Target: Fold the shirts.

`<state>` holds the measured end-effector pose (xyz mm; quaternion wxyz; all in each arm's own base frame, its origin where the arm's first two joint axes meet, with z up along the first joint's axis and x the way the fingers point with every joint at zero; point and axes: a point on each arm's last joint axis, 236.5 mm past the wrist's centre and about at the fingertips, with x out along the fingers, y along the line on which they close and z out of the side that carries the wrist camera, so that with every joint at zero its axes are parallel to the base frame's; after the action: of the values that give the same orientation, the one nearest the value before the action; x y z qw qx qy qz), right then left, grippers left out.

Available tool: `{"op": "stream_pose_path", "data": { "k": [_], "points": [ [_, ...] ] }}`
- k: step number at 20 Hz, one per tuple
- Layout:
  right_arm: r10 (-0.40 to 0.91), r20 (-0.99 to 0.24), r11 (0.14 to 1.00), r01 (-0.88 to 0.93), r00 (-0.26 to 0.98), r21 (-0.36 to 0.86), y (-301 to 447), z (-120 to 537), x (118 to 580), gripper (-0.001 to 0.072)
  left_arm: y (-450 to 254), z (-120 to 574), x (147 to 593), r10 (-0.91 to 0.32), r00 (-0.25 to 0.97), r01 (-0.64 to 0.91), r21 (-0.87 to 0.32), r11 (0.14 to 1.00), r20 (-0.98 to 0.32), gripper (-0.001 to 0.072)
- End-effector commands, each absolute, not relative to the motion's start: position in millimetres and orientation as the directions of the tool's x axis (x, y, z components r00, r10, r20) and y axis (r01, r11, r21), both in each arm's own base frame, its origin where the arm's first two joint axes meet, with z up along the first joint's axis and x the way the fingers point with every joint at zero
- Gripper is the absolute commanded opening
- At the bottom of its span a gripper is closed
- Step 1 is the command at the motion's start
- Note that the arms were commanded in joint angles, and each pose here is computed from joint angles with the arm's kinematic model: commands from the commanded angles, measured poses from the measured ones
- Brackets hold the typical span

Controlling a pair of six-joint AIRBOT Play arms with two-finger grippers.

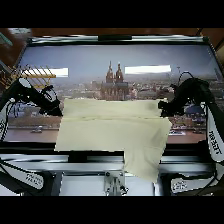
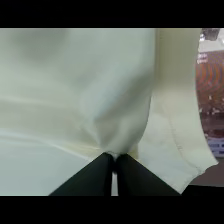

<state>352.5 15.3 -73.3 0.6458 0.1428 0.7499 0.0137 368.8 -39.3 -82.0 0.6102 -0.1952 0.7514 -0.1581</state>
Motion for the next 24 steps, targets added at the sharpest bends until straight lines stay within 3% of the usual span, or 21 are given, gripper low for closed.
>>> {"op": "stream_pose_path", "data": {
  "k": [1,2,3,5,6,7,8,9,11,16,24],
  "points": [
    [0.239,-0.963,0.958,0.19,-0.122,0.214,17,-73,353,0.044,-39,-82,369,-0.486,-0.179,-0.1,-0.475,0.874,-0.856,0.0223],
    [0.262,-0.956,0.957,0.164,-0.135,0.239,22,-70,350,0.0504,-37,-81,369,-0.487,-0.175,-0.118,-0.473,0.873,-0.856,0.0427],
    [0.265,-0.95,0.961,0.13,-0.164,0.245,23,-66,342,0.0504,-33,-78,370,-0.489,-0.172,-0.14,-0.47,0.871,-0.855,0.045],
    [0.151,-0.963,0.988,0.06,-0.223,0.141,-3,-52,321,0.0504,-22,-64,366,-0.499,-0.172,-0.165,-0.475,0.865,-0.849,0.0438],
    [0.039,-0.969,0.999,0.02,-0.246,0.035,-30,-42,309,0.0504,-14,-55,362,-0.505,-0.172,-0.175,-0.478,0.861,-0.846,0.0316],
    [-0.072,-0.962,0.997,-0.003,-0.265,-0.074,-60,-27,298,0.0504,-5,-48,355,-0.501,-0.176,-0.182,-0.472,0.863,-0.847,0.0262],
    [-0.112,-0.958,0.993,0.017,-0.265,-0.121,-78,-15,289,0.0504,6,-43,346,-0.481,-0.183,-0.191,-0.449,0.873,-0.857,0.0265],
    [-0.072,-0.972,0.992,0.086,-0.224,-0.093,-86,-6,284,0.0503,14,-40,335,-0.469,-0.193,-0.197,-0.434,0.879,-0.862,0.0271],
    [0.03,-0.987,0.976,0.219,-0.156,-0.005,-95,2,262,0.0503,15,-45,298,-0.476,-0.221,-0.224,-0.43,0.874,-0.851,0.0496],
    [0.157,-0.986,0.899,0.407,0.053,0.165,-96,-1,232,0.0504,-5,-94,206,-0.511,-0.238,-0.267,-0.45,0.852,-0.826,0.05],
    [0.181,-0.979,0.891,0.406,0.091,0.202,-89,-3,236,0.0503,-18,-108,187,-0.525,-0.256,-0.262,-0.464,0.846,-0.812,0.05]
  ]
}}
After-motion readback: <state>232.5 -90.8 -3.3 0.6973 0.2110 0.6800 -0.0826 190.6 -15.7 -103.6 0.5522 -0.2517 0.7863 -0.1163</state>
